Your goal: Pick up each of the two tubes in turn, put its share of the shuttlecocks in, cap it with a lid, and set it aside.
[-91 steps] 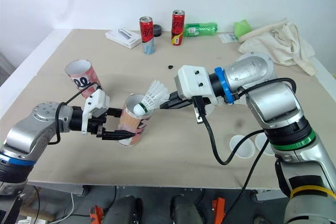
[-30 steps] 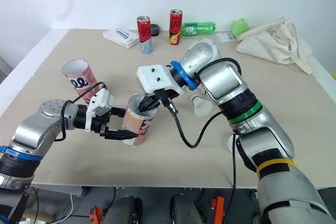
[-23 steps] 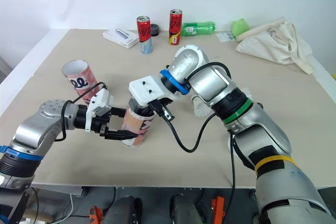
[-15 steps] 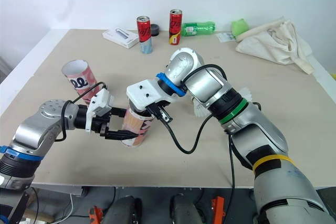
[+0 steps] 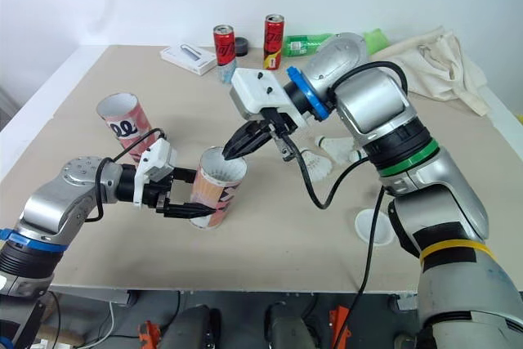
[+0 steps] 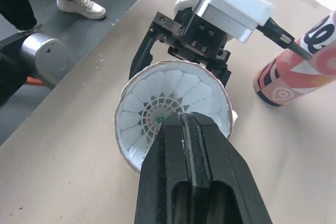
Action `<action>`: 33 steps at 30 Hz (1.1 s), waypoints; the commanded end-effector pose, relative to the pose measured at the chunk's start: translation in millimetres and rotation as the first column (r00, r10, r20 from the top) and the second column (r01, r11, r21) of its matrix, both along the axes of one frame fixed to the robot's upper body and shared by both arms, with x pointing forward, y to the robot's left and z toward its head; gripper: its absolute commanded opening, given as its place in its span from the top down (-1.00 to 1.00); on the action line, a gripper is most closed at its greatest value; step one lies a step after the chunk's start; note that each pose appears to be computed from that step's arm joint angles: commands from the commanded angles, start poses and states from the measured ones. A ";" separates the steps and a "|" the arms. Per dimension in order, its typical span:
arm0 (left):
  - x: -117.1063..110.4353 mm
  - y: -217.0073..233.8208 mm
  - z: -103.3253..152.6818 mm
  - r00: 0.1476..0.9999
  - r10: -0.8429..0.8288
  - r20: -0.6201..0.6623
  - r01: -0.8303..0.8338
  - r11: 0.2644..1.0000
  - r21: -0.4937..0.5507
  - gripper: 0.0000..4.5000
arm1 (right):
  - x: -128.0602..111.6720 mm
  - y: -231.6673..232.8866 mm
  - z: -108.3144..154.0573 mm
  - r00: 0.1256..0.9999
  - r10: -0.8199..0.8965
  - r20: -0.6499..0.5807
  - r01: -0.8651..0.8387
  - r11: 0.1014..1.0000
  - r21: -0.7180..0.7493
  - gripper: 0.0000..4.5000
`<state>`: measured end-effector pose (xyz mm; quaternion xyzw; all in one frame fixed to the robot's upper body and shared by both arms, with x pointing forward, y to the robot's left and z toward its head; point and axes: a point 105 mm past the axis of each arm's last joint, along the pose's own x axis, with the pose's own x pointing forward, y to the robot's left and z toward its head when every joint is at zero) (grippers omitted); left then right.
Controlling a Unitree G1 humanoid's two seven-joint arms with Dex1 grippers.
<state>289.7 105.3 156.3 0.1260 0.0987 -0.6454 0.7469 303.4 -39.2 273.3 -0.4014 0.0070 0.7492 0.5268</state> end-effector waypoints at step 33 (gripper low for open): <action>6.8 -39.9 -54.5 0.997 0.005 0.070 0.012 0.969 -0.248 -0.56 | -28.5 -233.5 -89.1 0.610 -0.785 -0.107 0.748 0.615 -0.249 -0.98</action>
